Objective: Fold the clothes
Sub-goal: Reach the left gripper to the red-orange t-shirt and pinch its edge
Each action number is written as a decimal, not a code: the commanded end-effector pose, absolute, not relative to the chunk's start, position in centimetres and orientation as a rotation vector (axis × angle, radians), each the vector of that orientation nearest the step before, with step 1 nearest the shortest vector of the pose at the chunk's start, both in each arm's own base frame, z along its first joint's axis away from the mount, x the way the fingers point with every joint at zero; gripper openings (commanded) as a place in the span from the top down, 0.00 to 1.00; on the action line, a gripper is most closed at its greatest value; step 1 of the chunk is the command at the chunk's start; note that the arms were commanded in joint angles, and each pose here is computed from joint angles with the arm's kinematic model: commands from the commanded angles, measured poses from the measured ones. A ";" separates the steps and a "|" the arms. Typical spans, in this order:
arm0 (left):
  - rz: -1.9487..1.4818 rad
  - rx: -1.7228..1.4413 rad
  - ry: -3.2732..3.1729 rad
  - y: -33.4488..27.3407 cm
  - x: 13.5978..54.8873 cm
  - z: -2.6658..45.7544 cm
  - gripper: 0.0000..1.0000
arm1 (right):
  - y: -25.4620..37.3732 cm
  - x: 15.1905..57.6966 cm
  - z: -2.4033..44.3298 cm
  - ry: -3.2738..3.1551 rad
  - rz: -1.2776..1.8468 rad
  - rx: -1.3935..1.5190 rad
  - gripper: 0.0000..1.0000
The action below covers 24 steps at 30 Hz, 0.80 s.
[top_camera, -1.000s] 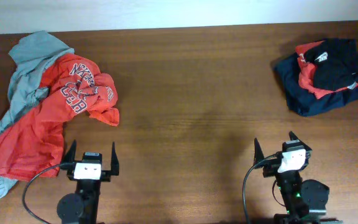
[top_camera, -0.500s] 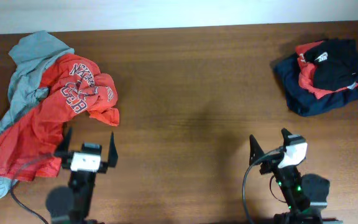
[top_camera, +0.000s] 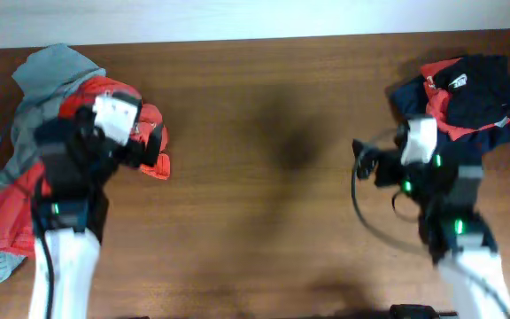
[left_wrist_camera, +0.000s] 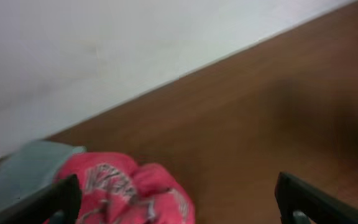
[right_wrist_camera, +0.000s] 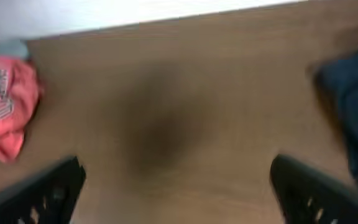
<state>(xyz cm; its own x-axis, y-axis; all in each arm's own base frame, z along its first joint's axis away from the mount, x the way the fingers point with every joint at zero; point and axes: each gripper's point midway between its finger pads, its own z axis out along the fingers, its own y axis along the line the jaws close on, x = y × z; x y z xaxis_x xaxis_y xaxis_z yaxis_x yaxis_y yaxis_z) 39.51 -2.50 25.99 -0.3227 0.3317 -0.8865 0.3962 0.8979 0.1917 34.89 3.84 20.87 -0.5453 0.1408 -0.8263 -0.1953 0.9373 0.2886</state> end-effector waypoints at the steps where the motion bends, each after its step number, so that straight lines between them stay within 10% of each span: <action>1: -0.236 0.635 1.916 -4.7 39.9 26.1 0.01 | 5.3 37.8 22.2 2.142 0.547 -0.079 0.01; 24: -0.300 0.378 1.953 -3.5 42.0 26.2 0.01 | 5.9 42.0 16.6 2.327 0.691 0.014 0.02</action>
<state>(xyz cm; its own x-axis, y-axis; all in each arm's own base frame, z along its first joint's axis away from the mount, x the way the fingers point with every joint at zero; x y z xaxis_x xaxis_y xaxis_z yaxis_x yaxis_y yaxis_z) 40.17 -6.71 25.70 -0.2988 0.2340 -0.9252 0.5973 0.8020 0.0099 41.04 7.28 16.58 -0.7602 0.1625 -0.6291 -0.2618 0.8095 0.5255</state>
